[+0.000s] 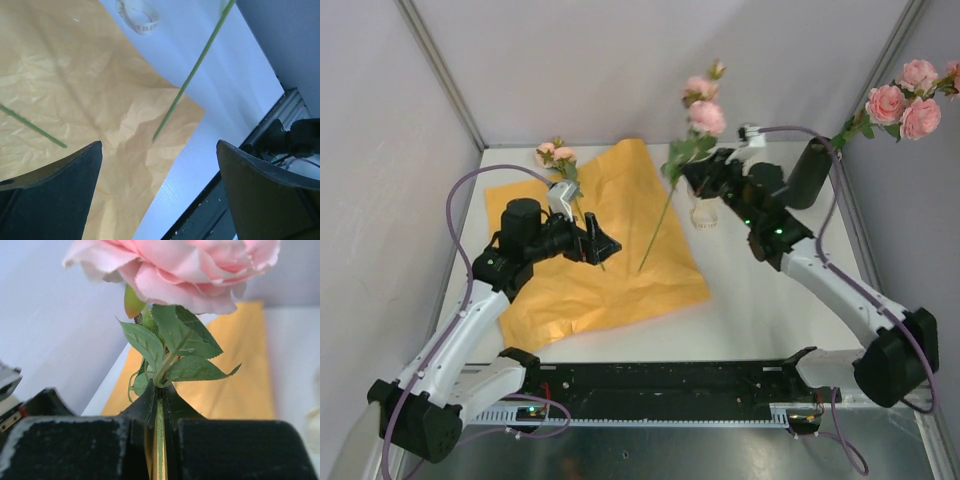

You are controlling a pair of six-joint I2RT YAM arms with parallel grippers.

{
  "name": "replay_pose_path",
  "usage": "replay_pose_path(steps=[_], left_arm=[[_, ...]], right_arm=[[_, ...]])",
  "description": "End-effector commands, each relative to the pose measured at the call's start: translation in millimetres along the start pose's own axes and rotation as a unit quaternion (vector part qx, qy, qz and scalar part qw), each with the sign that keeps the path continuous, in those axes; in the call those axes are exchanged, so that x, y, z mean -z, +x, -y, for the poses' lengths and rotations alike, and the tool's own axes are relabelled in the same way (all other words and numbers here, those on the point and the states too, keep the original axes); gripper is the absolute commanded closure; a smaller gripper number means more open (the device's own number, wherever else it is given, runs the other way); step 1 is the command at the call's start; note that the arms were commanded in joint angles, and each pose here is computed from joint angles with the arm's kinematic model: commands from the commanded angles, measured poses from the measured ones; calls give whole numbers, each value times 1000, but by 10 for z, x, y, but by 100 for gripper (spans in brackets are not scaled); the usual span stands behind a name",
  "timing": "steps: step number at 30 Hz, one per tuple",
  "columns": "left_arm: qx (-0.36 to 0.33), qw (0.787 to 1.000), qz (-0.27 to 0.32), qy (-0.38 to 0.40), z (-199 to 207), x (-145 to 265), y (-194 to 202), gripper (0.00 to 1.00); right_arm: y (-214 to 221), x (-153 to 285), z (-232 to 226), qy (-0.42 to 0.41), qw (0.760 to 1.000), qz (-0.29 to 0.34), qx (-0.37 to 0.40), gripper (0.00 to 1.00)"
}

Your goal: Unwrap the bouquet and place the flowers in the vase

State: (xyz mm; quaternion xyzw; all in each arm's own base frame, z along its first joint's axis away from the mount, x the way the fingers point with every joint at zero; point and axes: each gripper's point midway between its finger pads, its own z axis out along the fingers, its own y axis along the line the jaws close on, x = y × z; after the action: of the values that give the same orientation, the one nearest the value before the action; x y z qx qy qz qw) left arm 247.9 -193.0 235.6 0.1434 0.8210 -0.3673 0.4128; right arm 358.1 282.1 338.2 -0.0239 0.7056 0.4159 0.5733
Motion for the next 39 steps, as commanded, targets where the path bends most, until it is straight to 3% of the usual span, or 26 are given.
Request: replay_pose_path(steps=[1,8,12,21,27,39], left_arm=[[-20,999,31,-31,-70,59,-105,0],[-22,998,37,-41,-95,81,-133,0],[-24,998,43,-45,-97,104,-158,0],[-29,997,53,-48,-86,147,-188,0],[-33,996,61,-51,-81,184,-204,0],[-33,996,63,-54,-88,197,-213,0]], right_arm=[[-1087,408,118,46,979,140,141,100],[-2155,1098,548,179,892,272,312,100],[-2606,1352,624,209,836,329,387,100],[-3422,1645,929,289,750,361,473,100],[-3628,1666,1285,318,745,363,461,100],[-3318,1264,2025,326,804,312,388,100]])
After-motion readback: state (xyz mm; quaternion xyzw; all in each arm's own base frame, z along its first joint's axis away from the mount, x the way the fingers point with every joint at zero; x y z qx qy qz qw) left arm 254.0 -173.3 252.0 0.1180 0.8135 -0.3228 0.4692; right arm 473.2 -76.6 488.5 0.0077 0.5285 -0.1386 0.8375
